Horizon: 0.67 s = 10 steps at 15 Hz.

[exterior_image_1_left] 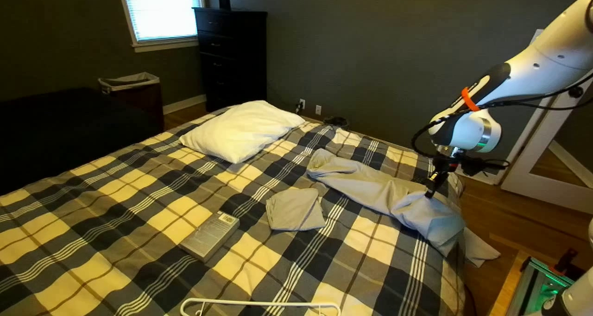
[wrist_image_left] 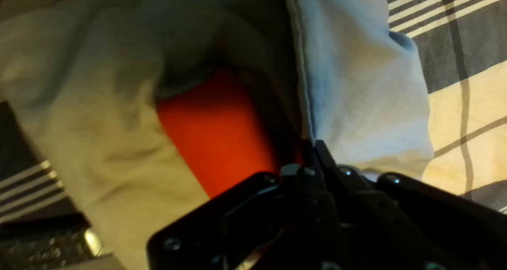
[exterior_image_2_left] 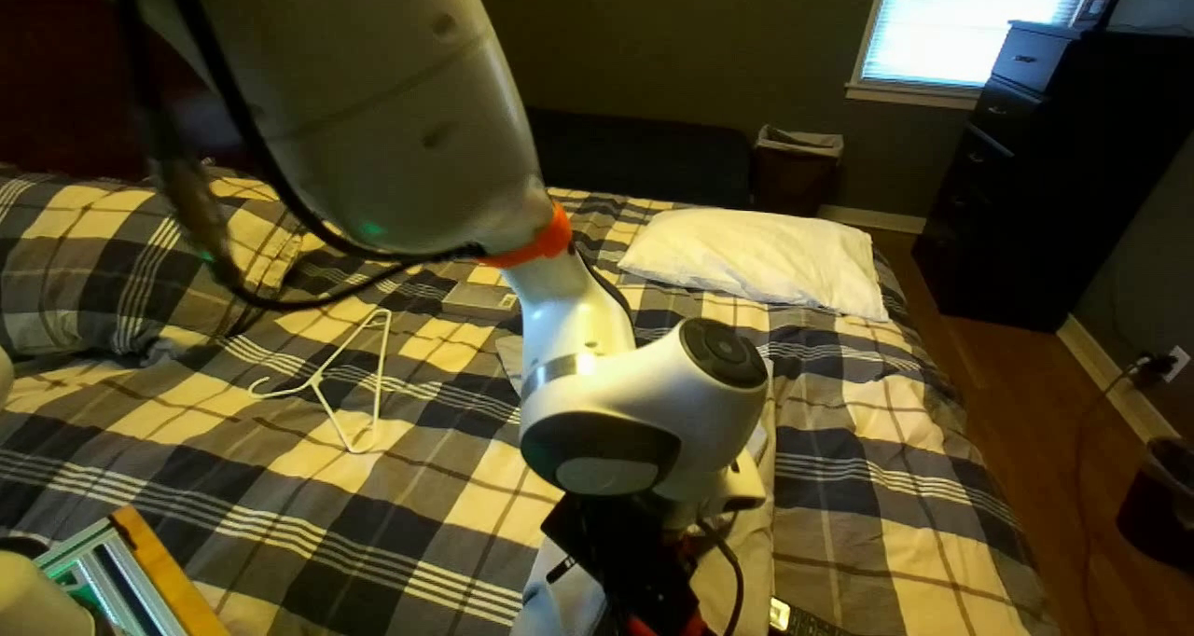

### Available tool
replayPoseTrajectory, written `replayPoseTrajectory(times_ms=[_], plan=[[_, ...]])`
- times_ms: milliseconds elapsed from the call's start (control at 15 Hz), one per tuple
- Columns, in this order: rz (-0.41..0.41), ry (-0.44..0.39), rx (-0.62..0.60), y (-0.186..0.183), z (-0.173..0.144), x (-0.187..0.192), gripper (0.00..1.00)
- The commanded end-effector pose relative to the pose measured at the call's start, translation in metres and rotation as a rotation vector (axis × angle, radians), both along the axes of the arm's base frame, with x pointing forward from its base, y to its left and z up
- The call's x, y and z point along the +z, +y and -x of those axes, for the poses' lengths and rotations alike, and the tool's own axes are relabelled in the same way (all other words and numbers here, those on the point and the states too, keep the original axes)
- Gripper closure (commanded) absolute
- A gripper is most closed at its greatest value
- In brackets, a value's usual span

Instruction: Fold the pillow case from left to right.

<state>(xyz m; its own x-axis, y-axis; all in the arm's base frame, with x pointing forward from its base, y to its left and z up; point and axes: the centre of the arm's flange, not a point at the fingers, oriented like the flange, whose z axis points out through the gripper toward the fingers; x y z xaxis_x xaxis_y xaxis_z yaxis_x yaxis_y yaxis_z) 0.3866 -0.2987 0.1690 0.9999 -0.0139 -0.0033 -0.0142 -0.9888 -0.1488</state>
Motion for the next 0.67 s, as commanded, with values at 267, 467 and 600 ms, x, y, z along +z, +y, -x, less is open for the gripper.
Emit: replayPoseTrajectory(times_ms=[267,467,600], plan=[[0.191,-0.15,-0.106,-0.025,0.033,0.103,1.0],[0.195,-0.16,-0.136,-0.037,0.033,0.109,1.0],[0.221,-0.154,-0.183,-0.045,0.031,0.103,1.0]])
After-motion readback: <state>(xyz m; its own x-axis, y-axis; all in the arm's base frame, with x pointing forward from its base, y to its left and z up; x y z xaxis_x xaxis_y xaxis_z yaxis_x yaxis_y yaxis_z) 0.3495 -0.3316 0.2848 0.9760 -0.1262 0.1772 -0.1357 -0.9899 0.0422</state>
